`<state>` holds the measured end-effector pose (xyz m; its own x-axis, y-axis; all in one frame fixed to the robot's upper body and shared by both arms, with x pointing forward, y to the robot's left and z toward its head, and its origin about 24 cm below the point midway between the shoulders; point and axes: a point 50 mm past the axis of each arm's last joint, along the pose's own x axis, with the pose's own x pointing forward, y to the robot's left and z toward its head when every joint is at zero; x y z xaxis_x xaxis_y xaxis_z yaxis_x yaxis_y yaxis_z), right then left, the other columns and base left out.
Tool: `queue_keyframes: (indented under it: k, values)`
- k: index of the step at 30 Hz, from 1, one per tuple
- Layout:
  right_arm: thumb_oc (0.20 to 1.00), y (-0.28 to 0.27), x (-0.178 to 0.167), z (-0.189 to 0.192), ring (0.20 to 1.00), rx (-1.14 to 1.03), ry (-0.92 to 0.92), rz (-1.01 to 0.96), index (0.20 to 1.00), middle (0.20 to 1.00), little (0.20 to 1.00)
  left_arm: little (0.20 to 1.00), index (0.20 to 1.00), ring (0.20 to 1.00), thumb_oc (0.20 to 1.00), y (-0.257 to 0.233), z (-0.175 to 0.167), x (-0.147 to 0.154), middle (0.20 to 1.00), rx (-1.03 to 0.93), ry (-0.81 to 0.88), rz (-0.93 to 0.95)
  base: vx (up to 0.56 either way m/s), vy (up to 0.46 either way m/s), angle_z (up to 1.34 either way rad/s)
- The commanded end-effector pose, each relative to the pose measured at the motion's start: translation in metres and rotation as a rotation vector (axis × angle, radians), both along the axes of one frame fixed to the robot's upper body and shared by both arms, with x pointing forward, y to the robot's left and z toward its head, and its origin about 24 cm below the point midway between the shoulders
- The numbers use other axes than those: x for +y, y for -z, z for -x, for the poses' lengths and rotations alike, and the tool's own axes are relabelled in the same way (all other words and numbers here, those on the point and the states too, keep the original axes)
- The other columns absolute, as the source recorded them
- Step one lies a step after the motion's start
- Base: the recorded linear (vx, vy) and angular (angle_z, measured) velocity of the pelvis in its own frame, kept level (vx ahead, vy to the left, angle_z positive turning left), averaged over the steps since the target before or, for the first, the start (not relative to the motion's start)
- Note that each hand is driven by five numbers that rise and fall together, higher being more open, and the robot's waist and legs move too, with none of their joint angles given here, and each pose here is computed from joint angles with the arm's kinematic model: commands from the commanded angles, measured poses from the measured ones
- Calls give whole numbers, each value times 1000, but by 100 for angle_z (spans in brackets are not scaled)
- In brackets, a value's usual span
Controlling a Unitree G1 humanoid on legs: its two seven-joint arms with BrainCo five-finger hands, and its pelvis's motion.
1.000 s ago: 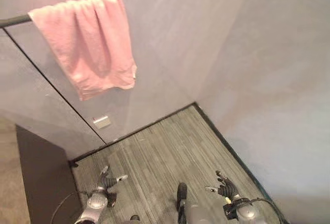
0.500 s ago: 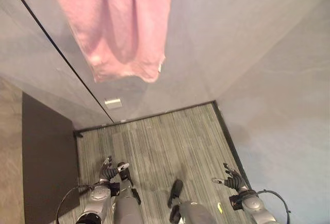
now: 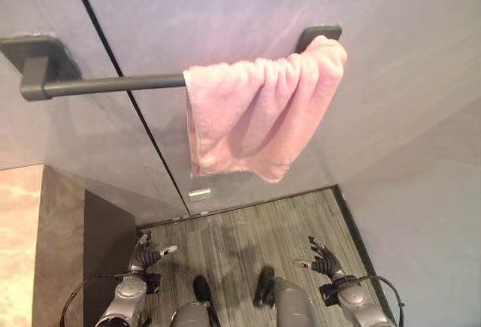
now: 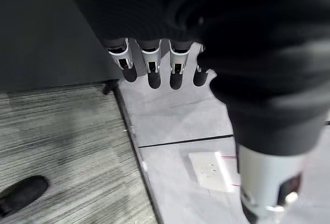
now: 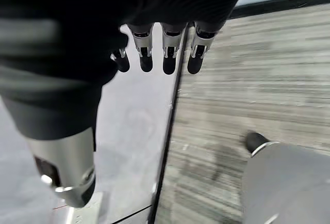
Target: Put brush and paste in cup on sink, flatten towel.
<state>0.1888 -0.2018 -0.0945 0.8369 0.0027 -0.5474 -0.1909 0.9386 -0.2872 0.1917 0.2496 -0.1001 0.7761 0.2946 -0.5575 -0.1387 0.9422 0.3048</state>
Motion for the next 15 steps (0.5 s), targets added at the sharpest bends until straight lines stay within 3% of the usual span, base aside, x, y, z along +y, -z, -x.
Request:
queue_keyframes:
  k: [1,6,15]
  values:
    - [1000,-3,-7,1,1000,-30,28,-3,1000,1000,1000,1000,1000,1000,1000,-5,-9,-6,1000,-38,70,-36,413,-61,97]
    - [1000,8,-19,13,1000,54,34,42,1000,1000,1000,1000,1000,1000,1000,-4,-9,-16,1000,-45,114,-9,267,-110,61]
    - [1000,0,-42,5,1000,9,195,-23,1000,1000,1000,1000,1000,1000,1000,0,-2,-13,1000,-11,113,-15,154,-57,8]
